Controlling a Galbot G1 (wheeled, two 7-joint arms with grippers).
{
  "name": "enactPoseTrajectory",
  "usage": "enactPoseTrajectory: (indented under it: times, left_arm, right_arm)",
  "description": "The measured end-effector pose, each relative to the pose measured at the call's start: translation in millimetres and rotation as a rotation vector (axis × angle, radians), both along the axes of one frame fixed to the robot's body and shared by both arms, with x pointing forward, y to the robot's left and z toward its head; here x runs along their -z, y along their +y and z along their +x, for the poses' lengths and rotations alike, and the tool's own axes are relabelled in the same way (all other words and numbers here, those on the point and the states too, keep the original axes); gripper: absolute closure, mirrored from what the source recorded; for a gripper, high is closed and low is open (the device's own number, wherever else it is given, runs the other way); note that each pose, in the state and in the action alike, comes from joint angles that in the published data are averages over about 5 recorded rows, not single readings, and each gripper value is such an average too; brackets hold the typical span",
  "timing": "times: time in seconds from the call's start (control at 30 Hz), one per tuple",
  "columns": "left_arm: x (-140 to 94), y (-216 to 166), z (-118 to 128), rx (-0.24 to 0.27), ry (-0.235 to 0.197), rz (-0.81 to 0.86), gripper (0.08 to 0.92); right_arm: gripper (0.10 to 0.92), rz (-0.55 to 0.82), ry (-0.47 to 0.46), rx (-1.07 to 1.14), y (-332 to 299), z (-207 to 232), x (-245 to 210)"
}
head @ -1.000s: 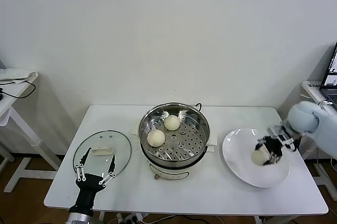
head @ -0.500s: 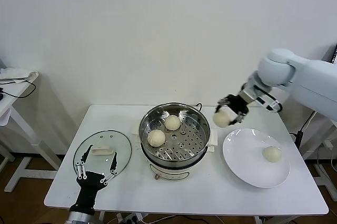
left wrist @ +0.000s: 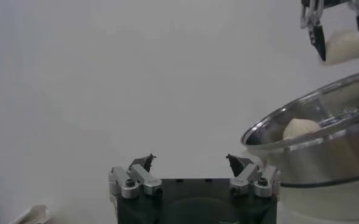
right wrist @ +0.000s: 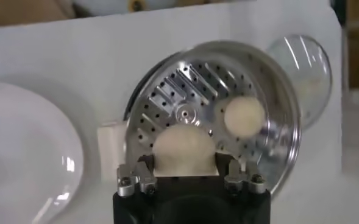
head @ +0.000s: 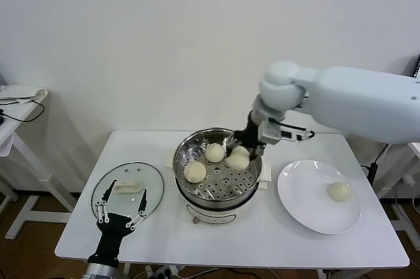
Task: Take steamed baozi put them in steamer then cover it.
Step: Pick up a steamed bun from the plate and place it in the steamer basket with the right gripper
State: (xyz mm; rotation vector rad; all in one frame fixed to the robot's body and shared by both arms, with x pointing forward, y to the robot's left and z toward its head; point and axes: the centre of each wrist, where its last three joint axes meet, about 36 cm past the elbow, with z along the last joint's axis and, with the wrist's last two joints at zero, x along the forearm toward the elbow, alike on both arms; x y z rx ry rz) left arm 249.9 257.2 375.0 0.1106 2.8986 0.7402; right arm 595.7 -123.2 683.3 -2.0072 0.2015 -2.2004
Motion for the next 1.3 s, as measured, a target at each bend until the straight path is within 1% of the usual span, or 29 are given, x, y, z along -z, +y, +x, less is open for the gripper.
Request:
enactPoseTrajectory:
  times: [0.3, 0.67, 0.93, 1.1, 1.3]
  left_arm:
    - [-2.3, 2.5, 0.9, -0.003, -0.013, 0.0, 0.177]
    - [-2.8, 3.7, 0.7, -0.006, -0.019, -0.001, 0.177]
    - [-1.9, 4.1, 1.0, -0.012, -0.023, -0.003, 0.177]
    - [-0.5, 4.8, 1.6, -0.014, -0.021, -0.002, 0.177]
    - [0.9, 5.2, 3.2, -0.015, -0.019, -0.002, 0.177]
  right_arm:
    - [0.361, -0.062, 0.01, -0.173, 32.9, -4.1, 39.8]
    - [0.344, -0.104, 0.019, -0.268, 60.3, -6.7, 68.6]
    - [0.295, -0.122, 0.022, -0.3, 72.1, -8.4, 78.0]
    - [0.217, -0.124, 0.017, -0.307, 73.2, -8.7, 76.8]
    - [0.2, -0.103, 0.004, -0.287, 66.5, -4.6, 61.7]
